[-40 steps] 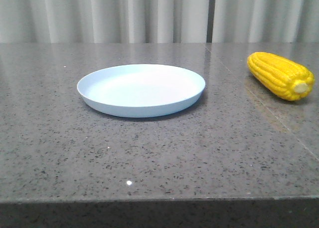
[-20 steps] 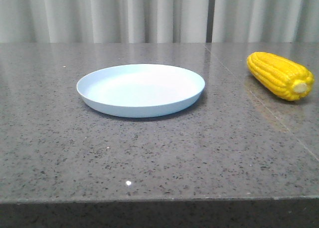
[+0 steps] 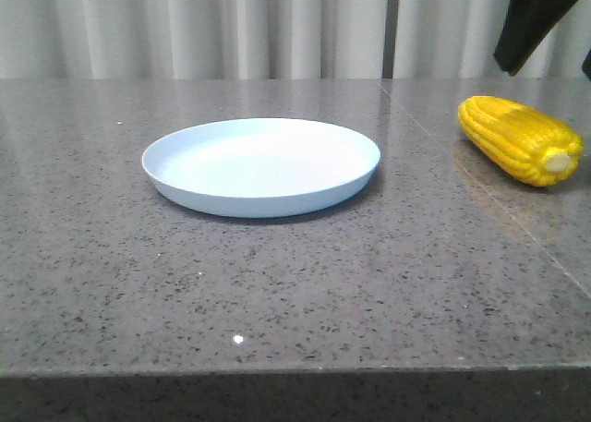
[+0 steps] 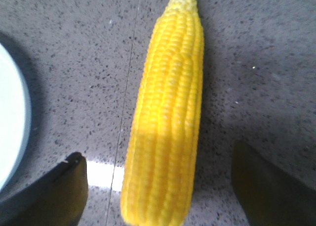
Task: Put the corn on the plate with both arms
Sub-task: 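Lower the right gripper onto the yellow corn cob and grasp it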
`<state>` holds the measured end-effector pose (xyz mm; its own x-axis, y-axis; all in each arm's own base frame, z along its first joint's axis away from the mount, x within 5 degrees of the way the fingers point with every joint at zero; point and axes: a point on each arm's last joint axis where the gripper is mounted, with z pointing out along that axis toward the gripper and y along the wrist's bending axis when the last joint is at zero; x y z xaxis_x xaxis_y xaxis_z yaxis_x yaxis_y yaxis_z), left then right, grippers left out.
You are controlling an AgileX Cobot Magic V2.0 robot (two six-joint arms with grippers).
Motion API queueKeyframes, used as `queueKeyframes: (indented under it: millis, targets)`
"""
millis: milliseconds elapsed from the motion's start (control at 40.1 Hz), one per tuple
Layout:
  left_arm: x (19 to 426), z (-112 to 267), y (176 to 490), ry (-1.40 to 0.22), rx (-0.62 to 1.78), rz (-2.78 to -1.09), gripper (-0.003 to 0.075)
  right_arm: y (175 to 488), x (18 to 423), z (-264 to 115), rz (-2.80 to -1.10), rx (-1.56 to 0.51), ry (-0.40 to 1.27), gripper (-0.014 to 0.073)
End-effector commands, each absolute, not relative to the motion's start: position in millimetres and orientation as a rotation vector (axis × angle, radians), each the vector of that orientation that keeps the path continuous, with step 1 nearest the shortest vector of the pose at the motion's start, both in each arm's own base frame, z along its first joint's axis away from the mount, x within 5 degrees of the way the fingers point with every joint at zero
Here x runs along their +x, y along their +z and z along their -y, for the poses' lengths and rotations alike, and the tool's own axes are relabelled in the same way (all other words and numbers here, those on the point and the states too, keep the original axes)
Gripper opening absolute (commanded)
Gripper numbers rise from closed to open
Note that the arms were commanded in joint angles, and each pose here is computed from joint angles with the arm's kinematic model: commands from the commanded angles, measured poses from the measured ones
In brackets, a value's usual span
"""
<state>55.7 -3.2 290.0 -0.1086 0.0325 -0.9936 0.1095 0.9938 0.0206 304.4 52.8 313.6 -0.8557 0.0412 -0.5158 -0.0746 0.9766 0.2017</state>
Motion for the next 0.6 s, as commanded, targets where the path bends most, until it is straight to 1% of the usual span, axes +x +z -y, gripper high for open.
queueKeyframes:
  millis: [0, 224, 299, 349, 399, 449, 523, 573]
  targets:
    - [55, 5, 305, -0.082, 0.12, -1.579, -0.002, 320, 320, -56, -2.579, -0.012, 0.311, 0.0613]
    - [55, 5, 305, -0.082, 0.12, -1.579, -0.002, 295, 343, -60, -2.677, -0.011, 0.306, 0.0613]
    - [55, 5, 305, -0.082, 0.12, -1.579, -0.002, 293, 342, -60, -2.691, -0.012, 0.308, 0.0594]
    - [55, 5, 305, -0.082, 0.12, -1.579, -0.002, 294, 341, -60, -2.693, -0.013, 0.309, 0.0543]
    - [55, 5, 305, -0.082, 0.12, -1.579, -0.002, 296, 340, -60, -2.691, -0.012, 0.313, 0.0463]
    - [55, 5, 305, -0.082, 0.12, -1.579, -0.002, 298, 339, -60, -2.686, -0.013, 0.315, 0.0354]
    - [55, 5, 305, -0.082, 0.12, -1.579, -0.002, 301, 340, -60, -2.679, -0.015, 0.316, 0.0232]
    - [55, 5, 305, -0.082, 0.12, -1.579, -0.002, 303, 340, -60, -2.675, -0.017, 0.317, 0.0175]
